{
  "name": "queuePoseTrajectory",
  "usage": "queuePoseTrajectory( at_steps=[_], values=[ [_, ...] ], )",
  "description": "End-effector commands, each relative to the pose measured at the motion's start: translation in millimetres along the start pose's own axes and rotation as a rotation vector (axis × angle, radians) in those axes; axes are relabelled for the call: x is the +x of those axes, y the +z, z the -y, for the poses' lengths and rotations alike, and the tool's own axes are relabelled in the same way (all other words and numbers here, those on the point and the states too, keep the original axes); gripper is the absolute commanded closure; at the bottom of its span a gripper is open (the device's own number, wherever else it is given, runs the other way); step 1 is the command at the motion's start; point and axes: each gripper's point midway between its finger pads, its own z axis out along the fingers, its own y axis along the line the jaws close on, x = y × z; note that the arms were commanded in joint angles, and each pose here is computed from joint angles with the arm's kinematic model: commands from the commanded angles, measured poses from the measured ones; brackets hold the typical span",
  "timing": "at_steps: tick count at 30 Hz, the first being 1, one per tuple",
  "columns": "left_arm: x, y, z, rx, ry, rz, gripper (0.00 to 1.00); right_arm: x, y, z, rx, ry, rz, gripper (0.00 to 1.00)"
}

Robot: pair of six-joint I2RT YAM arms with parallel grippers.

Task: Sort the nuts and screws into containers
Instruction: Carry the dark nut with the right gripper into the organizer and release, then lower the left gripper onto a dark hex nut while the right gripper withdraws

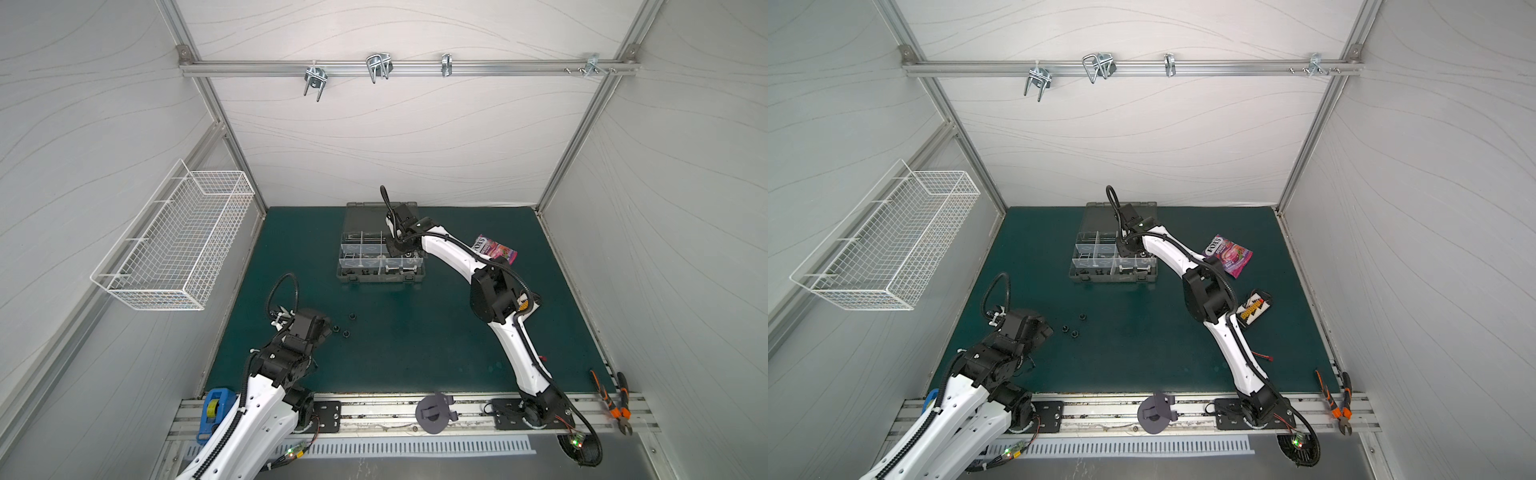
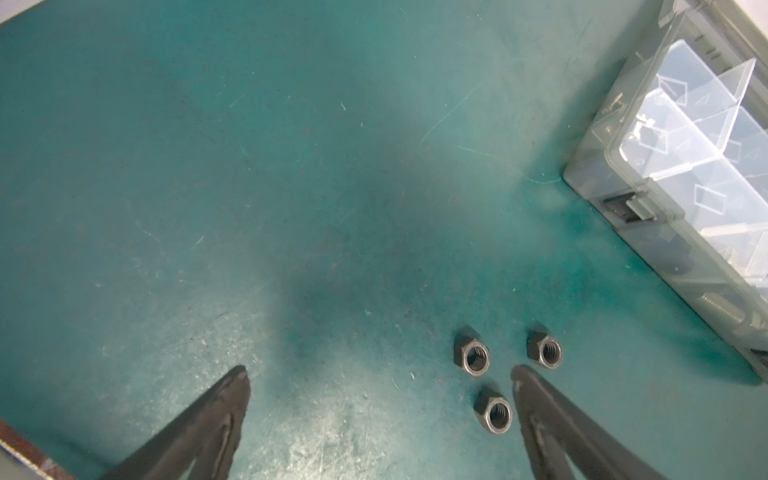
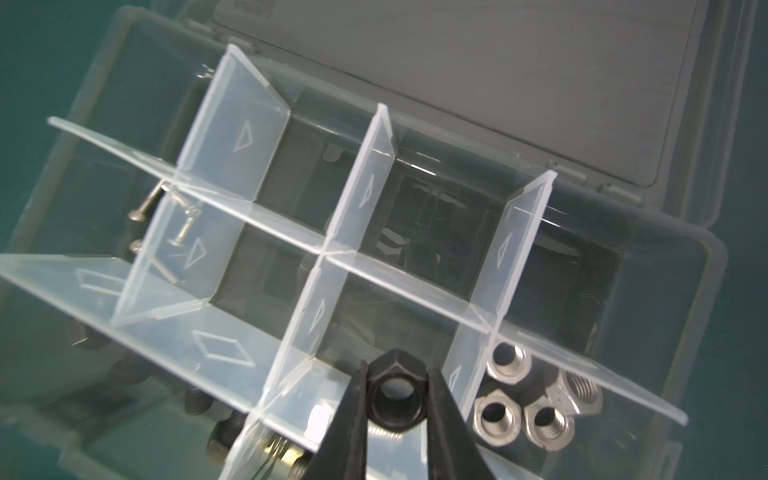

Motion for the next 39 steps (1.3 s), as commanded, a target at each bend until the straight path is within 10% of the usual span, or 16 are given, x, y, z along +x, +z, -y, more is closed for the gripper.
queuePoseTrajectory(
  at_steps=[1,23,30,39],
  values=[
    [-6.9,-2.5,11.2,0.035,0.005,0.011,0.01,-4.3,10.5,1.6,-0.013,0.009,0.010,0.90],
    [3.6,14.8,44.6,0.047,0.125,-0.108,0.04,-18.7,-23.7,2.9,-0.003,-0.008,0.043,0.42],
    [10.9,29.7,61.8,0.052,0.191,-0.191,0.15,-29.3,-72.4,0.9,-0.020,0.003,0.107,0.01],
    [23.4,48.0,83.2,0.076,0.240,-0.284,0.24,-6.0,-119.3,23.2,0.067,0.060,0.124,0.01]
  ],
)
